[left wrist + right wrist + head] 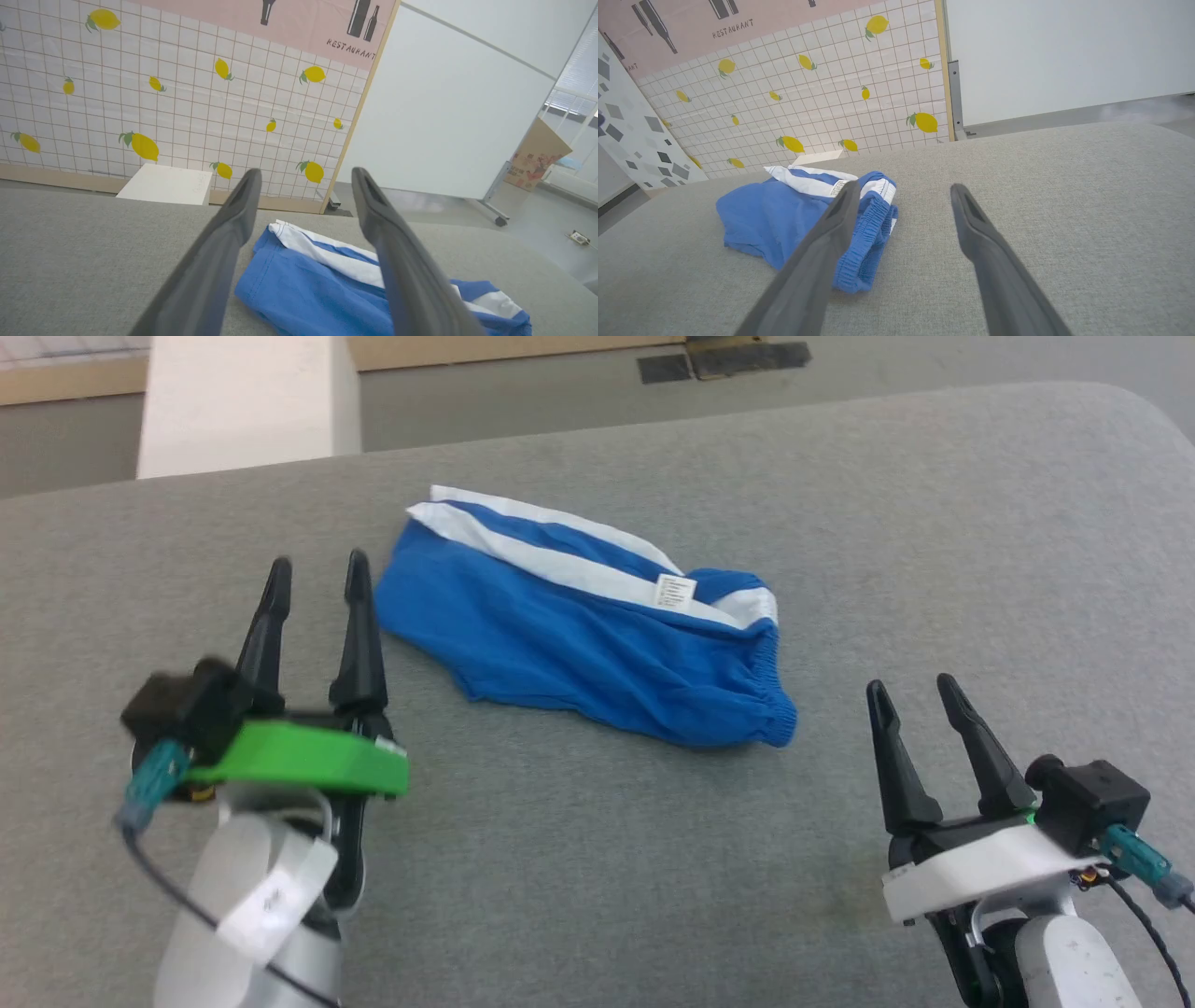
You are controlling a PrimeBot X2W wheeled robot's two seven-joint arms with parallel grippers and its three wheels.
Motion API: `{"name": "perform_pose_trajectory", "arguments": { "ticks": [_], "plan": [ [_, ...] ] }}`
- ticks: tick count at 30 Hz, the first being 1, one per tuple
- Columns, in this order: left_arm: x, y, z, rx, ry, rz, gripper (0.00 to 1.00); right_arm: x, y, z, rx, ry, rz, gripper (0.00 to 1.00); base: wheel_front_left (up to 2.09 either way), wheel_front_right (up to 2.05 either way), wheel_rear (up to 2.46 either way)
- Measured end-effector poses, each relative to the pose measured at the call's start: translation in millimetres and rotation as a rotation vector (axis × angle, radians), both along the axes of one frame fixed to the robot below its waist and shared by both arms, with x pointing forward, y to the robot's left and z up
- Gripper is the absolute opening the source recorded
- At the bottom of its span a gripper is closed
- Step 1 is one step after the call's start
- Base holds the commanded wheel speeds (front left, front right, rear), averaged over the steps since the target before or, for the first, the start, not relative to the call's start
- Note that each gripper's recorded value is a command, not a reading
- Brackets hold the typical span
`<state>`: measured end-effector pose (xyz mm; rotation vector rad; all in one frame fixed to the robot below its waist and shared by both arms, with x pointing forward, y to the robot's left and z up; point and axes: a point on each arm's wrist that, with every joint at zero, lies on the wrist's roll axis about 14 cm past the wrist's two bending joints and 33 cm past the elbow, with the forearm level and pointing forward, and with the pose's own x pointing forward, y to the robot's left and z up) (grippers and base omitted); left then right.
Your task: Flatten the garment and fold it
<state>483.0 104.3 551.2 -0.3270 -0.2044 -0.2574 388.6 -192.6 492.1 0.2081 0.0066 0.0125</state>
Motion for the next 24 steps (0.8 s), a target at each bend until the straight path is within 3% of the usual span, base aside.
{"name": "perform_pose_trajectory", "arguments": {
  "ticks": [10,17,24],
  "plan": [
    [-39.3,40.5,-7.9,0.032,0.004,0.110,1.00,49.6,30.3,0.6,0.042,0.061,0.107,1.00,0.00,0.00,0.00],
    [-50.1,54.0,-15.9,0.060,0.024,0.144,1.00,75.4,47.7,-47.2,0.059,0.320,0.171,1.00,0.00,0.00,0.00],
    [-56.1,66.8,-23.8,0.069,0.050,0.178,1.00,71.8,52.5,-100.8,0.026,0.616,0.206,1.00,0.00,0.00,0.00]
  ]
}}
